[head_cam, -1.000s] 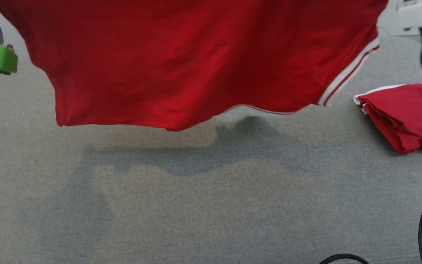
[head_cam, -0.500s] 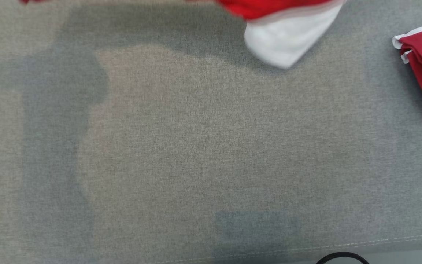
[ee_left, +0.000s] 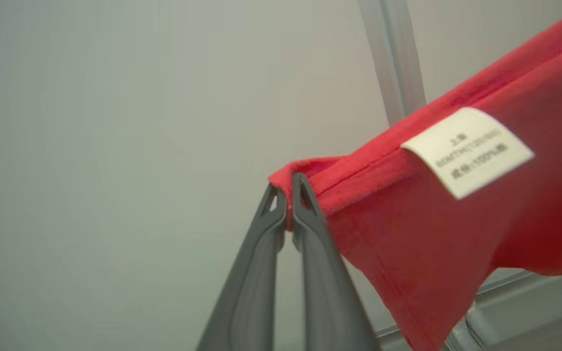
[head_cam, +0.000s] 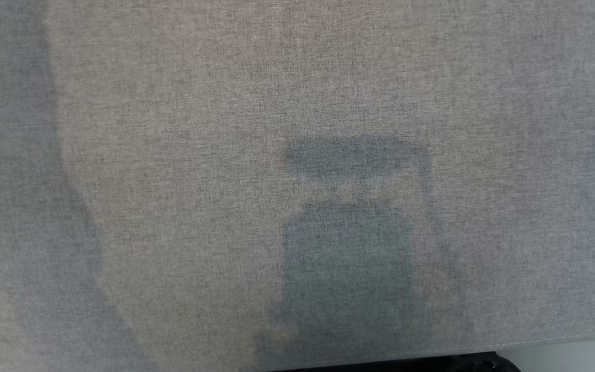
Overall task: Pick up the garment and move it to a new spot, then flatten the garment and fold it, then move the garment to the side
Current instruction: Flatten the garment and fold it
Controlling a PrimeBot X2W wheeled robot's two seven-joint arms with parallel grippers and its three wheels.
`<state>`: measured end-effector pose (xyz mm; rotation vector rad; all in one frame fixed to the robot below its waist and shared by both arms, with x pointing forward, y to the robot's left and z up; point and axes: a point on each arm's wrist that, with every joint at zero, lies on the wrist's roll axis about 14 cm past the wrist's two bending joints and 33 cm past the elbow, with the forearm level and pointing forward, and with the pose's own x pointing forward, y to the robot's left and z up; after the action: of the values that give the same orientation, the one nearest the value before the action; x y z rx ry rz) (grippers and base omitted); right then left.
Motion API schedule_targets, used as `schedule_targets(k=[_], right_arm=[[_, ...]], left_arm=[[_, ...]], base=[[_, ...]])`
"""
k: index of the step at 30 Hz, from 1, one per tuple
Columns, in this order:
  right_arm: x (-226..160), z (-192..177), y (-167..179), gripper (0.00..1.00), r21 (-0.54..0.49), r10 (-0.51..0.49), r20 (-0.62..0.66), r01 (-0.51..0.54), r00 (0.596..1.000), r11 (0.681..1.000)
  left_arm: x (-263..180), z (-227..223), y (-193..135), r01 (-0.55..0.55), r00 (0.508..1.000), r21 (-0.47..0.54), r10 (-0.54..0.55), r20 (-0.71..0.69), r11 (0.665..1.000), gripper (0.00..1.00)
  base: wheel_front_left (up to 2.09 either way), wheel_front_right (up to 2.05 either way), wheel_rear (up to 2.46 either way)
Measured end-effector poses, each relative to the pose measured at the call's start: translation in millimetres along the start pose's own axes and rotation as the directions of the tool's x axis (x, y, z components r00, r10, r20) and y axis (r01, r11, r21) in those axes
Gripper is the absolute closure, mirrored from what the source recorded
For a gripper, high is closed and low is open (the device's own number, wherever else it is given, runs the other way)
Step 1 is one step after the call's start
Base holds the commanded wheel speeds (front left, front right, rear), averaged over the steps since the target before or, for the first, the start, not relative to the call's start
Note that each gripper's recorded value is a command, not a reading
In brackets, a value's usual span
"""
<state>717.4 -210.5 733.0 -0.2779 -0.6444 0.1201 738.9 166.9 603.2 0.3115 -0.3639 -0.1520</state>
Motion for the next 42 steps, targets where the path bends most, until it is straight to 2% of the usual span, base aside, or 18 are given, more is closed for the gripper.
schedule_targets(k=[3, 4, 7, 11, 17, 19, 23, 29, 34, 42], right_arm=[[-44, -69, 24, 1.00, 0.082, 0.034, -0.141, -0.023, 0.989, 0.996], [-78, -101, 36, 1.00, 0.143, 0.050, -0.219, -0.019, 0.974, 0.990], [-131, -128, 52, 1.00, 0.209, 0.082, -0.315, -0.016, 0.946, 0.978], [-204, -148, 67, 1.00, 0.303, 0.095, -0.448, 0.051, 0.889, 0.951], [-288, -137, 88, 1.00, 0.387, 0.115, -0.584, 0.152, 0.804, 0.909], [-308, -128, 98, 1.00, 0.390, 0.155, -0.610, 0.124, 0.777, 0.912], [-346, -111, 97, 1.00, 0.384, 0.151, -0.663, 0.160, 0.733, 0.909], [-396, -84, 84, 1.00, 0.358, 0.106, -0.724, 0.240, 0.681, 0.902], [-431, -61, 76, 1.00, 0.345, 0.078, -0.750, 0.289, 0.656, 0.893], [-489, -32, 86, 1.00, 0.354, 0.088, -0.790, 0.334, 0.607, 0.873]], left_arm=[[-30, -63, -26, 0.021, 0.992, -0.073, -0.030, -0.126, 0.997, 1.00], [-57, -97, -39, 0.009, 0.979, -0.135, -0.036, -0.201, 0.991, 1.00], [-106, -135, -62, -0.012, 0.948, -0.209, -0.055, -0.312, 0.978, 1.00], [-169, -159, -79, -0.064, 0.903, -0.280, -0.064, -0.425, 0.958, 1.00], [-237, -152, -82, -0.168, 0.852, -0.330, -0.032, -0.522, 0.929, 1.00], [-258, -148, -80, -0.196, 0.834, -0.330, -0.020, -0.551, 0.923, 1.00], [-298, -139, -79, -0.244, 0.797, -0.335, -0.009, -0.604, 0.910, 1.00], [-349, -121, -79, -0.305, 0.754, -0.338, 0.010, -0.656, 0.890, 1.00], [-394, -107, -83, -0.321, 0.720, -0.333, 0.000, -0.693, 0.886, 1.00], [-457, -87, -78, -0.372, 0.684, -0.321, 0.024, -0.729, 0.871, 1.00]], base=[[0.00, 0.00, 0.00], [0.00, 0.00, 0.00], [0.00, 0.00, 0.00], [0.00, 0.00, 0.00], [0.00, 0.00, 0.00], [0.00, 0.00, 0.00], [0.00, 0.00, 0.00], [0.00, 0.00, 0.00], [0.00, 0.00, 0.00], [0.00, 0.00, 0.00]])
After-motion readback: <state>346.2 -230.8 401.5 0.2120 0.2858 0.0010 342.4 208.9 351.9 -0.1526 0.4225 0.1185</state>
